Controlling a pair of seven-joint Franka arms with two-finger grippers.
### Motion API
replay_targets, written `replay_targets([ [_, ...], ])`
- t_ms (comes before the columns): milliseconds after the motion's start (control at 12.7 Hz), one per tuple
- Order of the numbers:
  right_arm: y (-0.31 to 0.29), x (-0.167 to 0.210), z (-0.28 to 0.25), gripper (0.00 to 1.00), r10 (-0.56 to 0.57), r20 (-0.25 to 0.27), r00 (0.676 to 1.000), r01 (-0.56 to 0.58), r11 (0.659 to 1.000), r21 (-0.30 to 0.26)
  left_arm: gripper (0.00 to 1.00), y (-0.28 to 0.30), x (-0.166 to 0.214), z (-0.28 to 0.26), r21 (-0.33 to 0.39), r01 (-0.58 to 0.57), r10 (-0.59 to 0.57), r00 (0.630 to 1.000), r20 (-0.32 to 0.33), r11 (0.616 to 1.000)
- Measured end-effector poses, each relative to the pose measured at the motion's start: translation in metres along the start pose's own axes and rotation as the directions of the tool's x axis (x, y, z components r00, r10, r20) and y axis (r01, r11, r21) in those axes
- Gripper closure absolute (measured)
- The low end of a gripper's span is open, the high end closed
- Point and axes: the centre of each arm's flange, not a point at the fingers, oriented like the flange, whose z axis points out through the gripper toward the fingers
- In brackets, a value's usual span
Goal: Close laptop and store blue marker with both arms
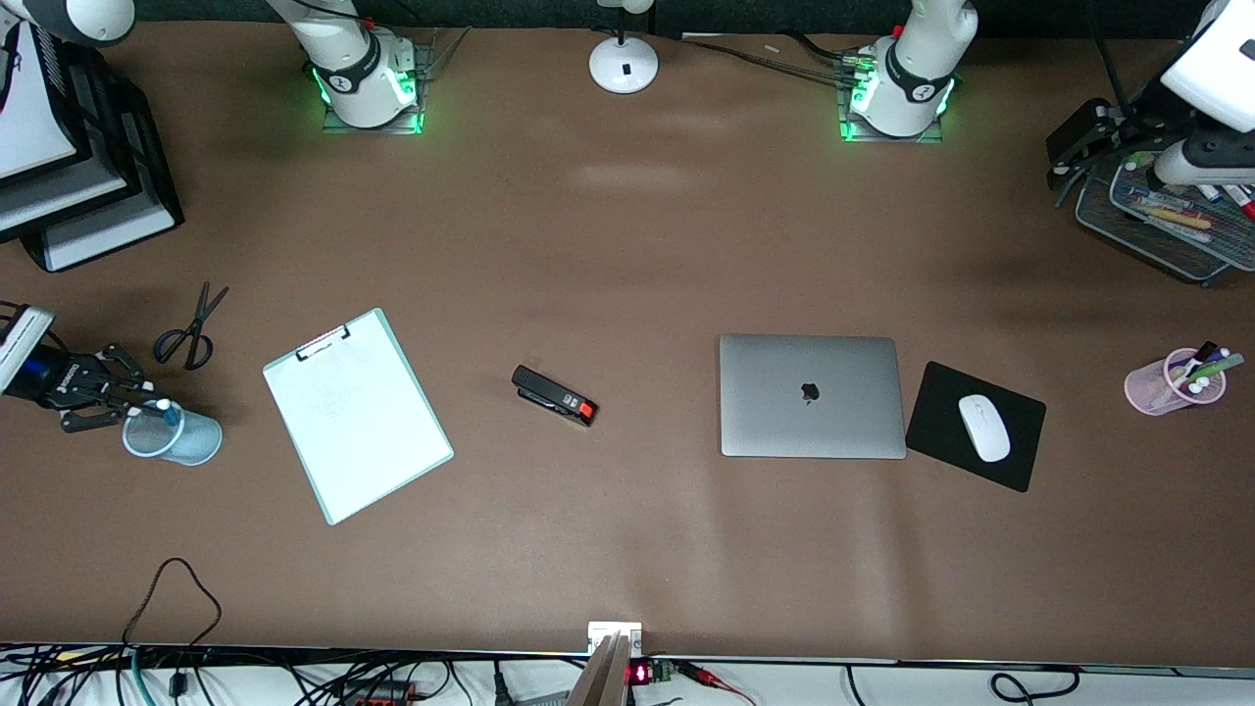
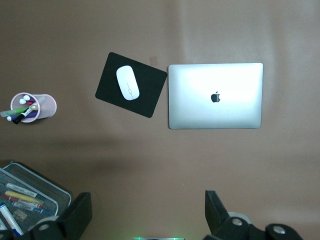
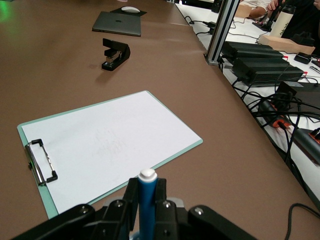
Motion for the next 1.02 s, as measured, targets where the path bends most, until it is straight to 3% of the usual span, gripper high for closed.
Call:
replay_targets([
  [394,0.008,-0.009,-0.003,0.83,-0.006,0.039,0.999,0.008,0.999,-0.032,0.00,0.003,-0.006,0.001,0.003,-0.011,0.011,0.999,0.035,1.000],
  [946,-0.002,-0.036,0.011,0.82,0.032,0.033,0.999,-0.032,0.999,-0.023,0.00,-0.005,-0.012,0.012,-0.032,-0.041,0.043,0.998,0.044,0.999],
  [1025,-0.002,-0.037,0.009,0.74,0.047,0.033,0.998,-0.046,0.999,-0.027,0.00,-0.011,-0.013,0.014,-0.048,-0.042,0.044,0.998,0.048,0.998],
])
